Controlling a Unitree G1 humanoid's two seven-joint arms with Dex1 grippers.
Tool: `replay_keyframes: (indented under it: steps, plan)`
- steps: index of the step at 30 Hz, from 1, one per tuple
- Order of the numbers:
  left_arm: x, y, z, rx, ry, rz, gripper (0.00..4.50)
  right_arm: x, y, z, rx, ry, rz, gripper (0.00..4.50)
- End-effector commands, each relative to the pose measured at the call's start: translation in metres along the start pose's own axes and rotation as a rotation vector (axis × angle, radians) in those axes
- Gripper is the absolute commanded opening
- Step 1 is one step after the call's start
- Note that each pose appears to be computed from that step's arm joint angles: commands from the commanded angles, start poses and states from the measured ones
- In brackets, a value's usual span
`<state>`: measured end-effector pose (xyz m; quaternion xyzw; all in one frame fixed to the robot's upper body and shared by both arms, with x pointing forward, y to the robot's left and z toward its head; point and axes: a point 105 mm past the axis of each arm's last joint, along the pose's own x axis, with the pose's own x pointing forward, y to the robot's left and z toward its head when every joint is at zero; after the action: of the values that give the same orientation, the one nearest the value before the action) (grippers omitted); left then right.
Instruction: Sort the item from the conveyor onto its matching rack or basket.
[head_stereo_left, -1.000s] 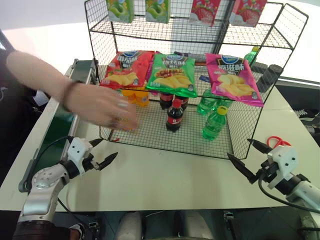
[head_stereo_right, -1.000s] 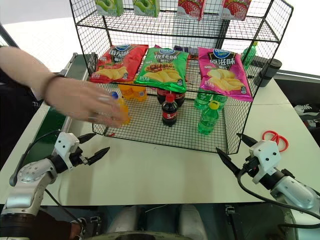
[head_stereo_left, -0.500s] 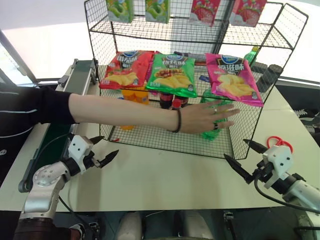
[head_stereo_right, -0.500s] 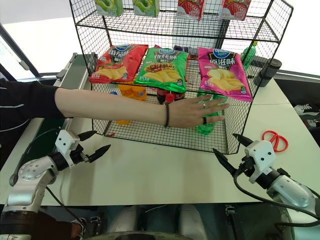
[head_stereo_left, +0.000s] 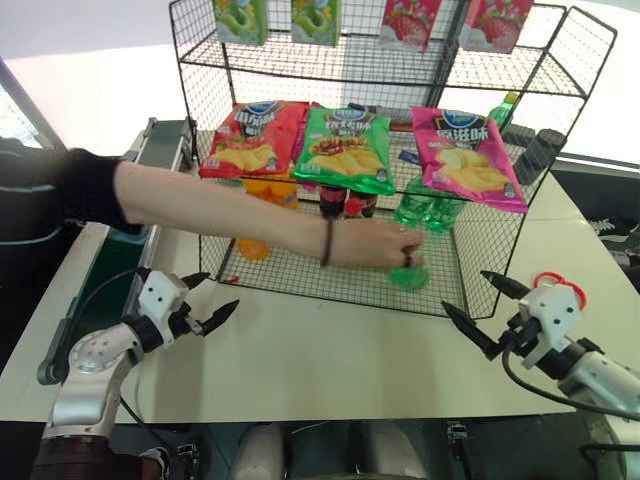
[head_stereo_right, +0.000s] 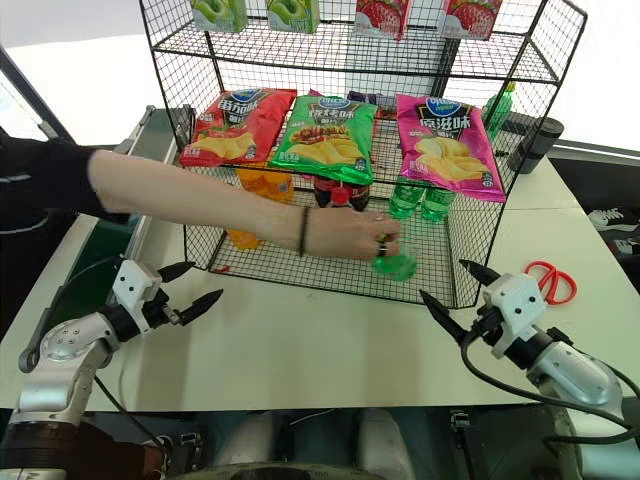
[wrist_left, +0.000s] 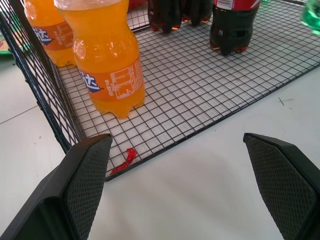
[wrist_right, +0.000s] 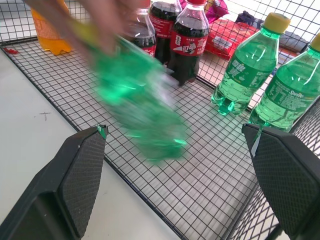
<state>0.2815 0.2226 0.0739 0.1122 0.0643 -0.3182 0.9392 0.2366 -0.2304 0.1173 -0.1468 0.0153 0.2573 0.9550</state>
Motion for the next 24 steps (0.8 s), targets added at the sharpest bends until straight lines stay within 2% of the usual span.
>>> replay_keyframes:
  steps: [1, 24]
  plan:
    - [0.0, 0.0, 0.006, 0.016, -0.019, -0.002, 4.5, -0.002, -0.004, 0.004, -0.023, -0.013, -0.01, 4.46]
    - [-0.003, -0.001, 0.011, -0.017, -0.046, 0.035, 4.5, 0.008, -0.002, 0.012, -0.027, -0.041, 0.008, 4.46]
